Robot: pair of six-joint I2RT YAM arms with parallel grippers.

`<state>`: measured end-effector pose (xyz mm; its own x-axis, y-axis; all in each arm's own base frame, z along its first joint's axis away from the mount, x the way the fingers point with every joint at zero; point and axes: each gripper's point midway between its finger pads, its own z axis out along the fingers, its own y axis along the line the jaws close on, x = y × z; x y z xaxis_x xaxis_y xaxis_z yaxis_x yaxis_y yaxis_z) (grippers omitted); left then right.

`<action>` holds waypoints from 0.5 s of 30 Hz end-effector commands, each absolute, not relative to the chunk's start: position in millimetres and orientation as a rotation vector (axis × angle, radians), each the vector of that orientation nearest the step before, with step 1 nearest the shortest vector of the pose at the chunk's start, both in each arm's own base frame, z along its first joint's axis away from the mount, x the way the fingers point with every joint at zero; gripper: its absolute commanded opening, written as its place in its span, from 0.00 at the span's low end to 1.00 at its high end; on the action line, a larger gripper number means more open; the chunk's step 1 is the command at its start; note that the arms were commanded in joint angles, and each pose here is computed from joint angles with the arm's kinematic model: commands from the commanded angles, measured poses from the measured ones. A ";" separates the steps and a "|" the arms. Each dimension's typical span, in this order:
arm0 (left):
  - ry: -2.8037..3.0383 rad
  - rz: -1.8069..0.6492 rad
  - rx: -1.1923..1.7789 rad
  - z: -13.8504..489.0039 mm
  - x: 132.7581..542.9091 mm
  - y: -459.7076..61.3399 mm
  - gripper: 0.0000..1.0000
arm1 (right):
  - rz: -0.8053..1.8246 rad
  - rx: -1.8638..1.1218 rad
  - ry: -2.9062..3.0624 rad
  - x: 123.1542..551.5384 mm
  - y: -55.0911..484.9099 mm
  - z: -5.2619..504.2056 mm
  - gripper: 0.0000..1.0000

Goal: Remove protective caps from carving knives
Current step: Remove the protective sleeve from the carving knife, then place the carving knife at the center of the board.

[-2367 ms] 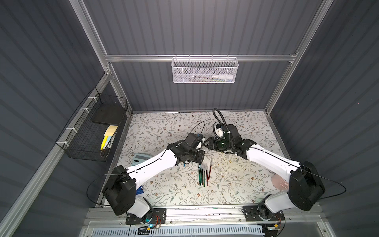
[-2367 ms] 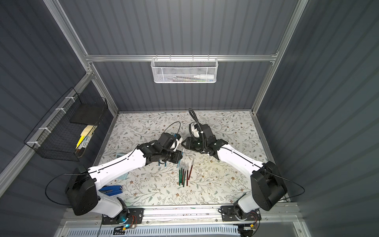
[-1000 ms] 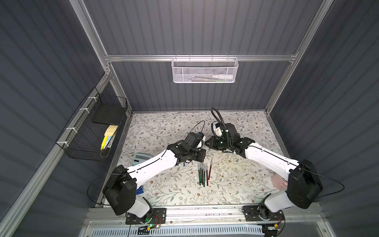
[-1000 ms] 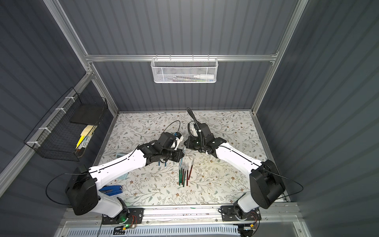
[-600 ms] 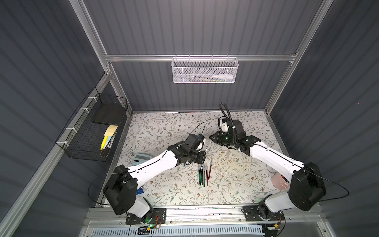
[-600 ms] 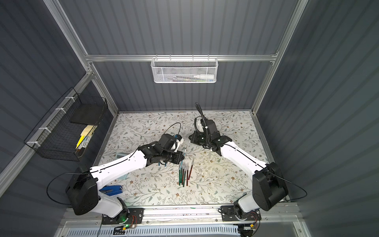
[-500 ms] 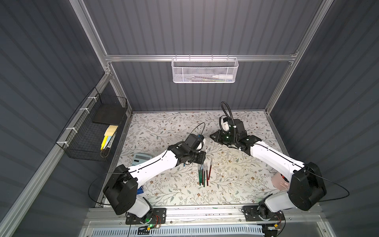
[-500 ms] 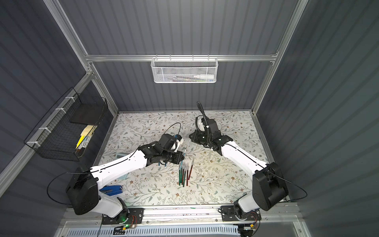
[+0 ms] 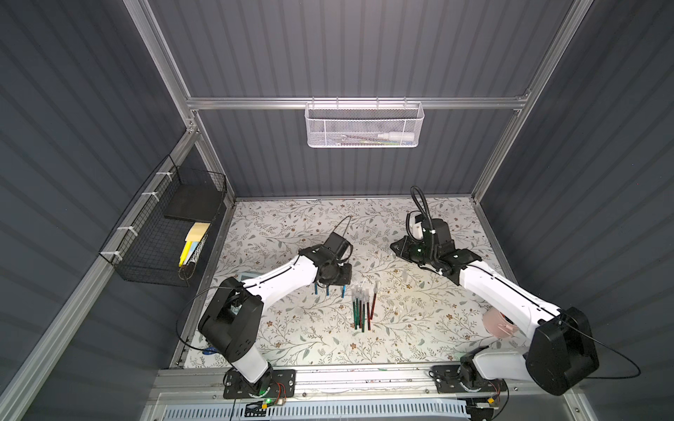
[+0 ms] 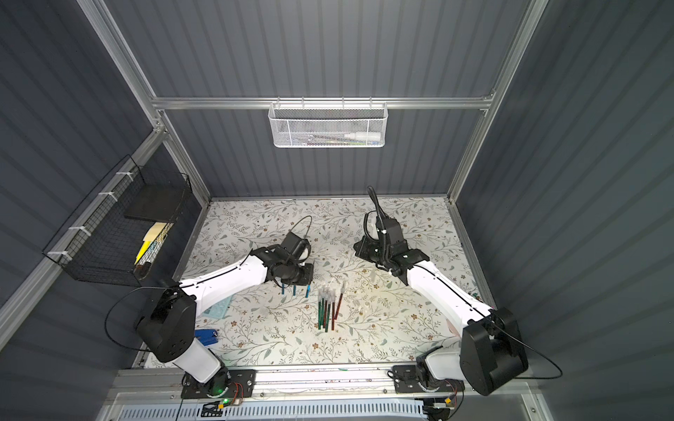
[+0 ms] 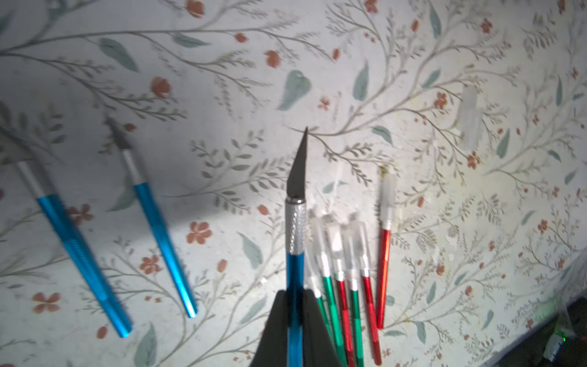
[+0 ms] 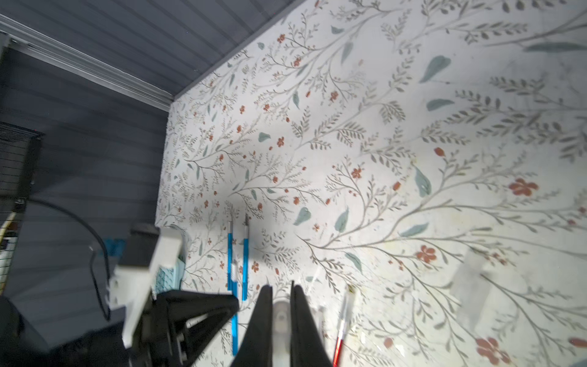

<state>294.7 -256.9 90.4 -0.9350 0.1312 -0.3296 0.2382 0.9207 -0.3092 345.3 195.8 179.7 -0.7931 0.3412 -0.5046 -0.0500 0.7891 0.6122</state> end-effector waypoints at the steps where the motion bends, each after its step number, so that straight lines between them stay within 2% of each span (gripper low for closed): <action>1: 2.805 -0.494 0.202 91.1 307.8 -252.3 0.00 | 0.694 0.235 2.414 332.9 175.2 160.3 0.00; 12: 2.917 -0.391 0.125 50.4 312.4 -248.6 0.00 | 0.492 0.242 2.463 313.2 138.8 141.3 0.00; 15: 2.921 -0.324 0.113 44.1 317.0 -241.3 0.00 | 0.509 0.256 2.441 311.9 134.2 147.2 0.00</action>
<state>312.3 -247.2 44.2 -0.9749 0.0736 -0.2099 0.1261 0.9602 -0.2491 315.7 145.3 153.3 -0.7850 0.3078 -0.5376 0.0386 0.8905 0.4534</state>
